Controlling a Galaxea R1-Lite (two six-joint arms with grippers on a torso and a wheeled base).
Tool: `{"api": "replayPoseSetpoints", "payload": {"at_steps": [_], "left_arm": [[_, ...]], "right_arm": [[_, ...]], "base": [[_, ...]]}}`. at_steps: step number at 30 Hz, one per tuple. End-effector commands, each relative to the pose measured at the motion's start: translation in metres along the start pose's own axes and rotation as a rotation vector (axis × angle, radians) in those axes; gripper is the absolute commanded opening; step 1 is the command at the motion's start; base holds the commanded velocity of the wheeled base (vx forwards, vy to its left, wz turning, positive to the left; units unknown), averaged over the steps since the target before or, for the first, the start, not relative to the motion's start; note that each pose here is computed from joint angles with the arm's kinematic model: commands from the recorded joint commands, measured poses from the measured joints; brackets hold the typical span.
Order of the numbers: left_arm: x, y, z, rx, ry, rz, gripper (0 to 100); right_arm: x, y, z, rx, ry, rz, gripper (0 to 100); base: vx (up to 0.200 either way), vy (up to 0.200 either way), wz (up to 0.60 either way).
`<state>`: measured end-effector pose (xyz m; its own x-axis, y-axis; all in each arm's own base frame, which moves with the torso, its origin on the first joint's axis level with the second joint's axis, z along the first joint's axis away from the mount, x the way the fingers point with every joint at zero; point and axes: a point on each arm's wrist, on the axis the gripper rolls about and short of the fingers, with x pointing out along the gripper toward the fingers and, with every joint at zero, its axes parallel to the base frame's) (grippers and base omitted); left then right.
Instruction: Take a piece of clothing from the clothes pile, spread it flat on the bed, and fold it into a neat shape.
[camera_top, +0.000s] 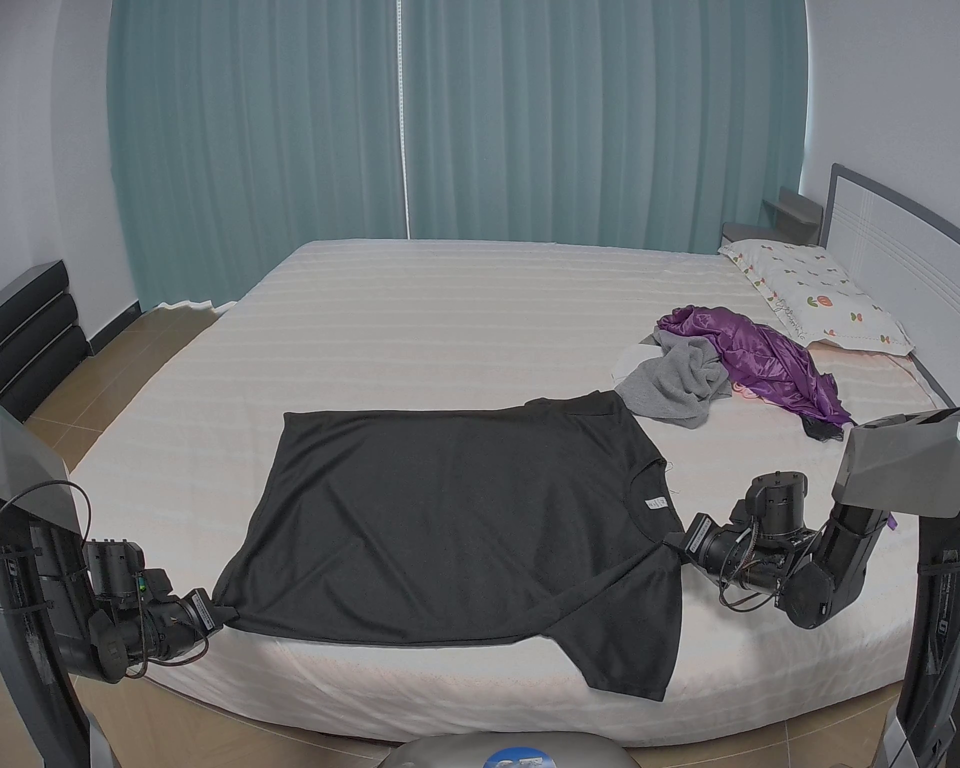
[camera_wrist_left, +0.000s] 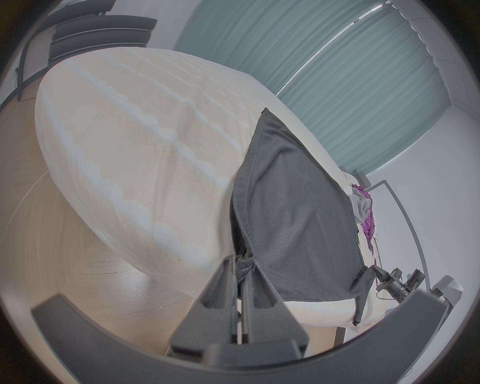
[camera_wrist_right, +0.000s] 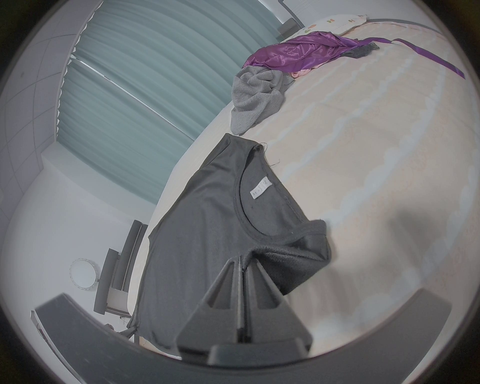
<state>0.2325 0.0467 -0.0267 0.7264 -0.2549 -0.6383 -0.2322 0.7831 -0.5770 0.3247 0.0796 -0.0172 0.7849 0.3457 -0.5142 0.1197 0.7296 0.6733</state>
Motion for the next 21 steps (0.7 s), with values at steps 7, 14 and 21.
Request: {"api": "replayPoseSetpoints", "payload": {"at_steps": [7, 14, 21], "left_arm": [[0.000, 0.000, 0.001, -0.001, -0.007, -0.001, 0], [0.000, 0.000, 0.000, -0.001, -0.005, 0.000, 0], [0.000, 0.000, 0.001, -0.002, -0.009, -0.001, 0]], "right_arm": [[0.017, 0.004, 0.012, -0.019, -0.002, -0.007, 0], [0.017, -0.001, 0.013, -0.051, -0.009, -0.015, 100], [-0.016, -0.003, 0.025, -0.036, -0.029, 0.040, 100]], "base": [[0.000, 0.000, 0.00], [0.000, 0.000, 0.00], [0.000, 0.000, 0.00]]}}
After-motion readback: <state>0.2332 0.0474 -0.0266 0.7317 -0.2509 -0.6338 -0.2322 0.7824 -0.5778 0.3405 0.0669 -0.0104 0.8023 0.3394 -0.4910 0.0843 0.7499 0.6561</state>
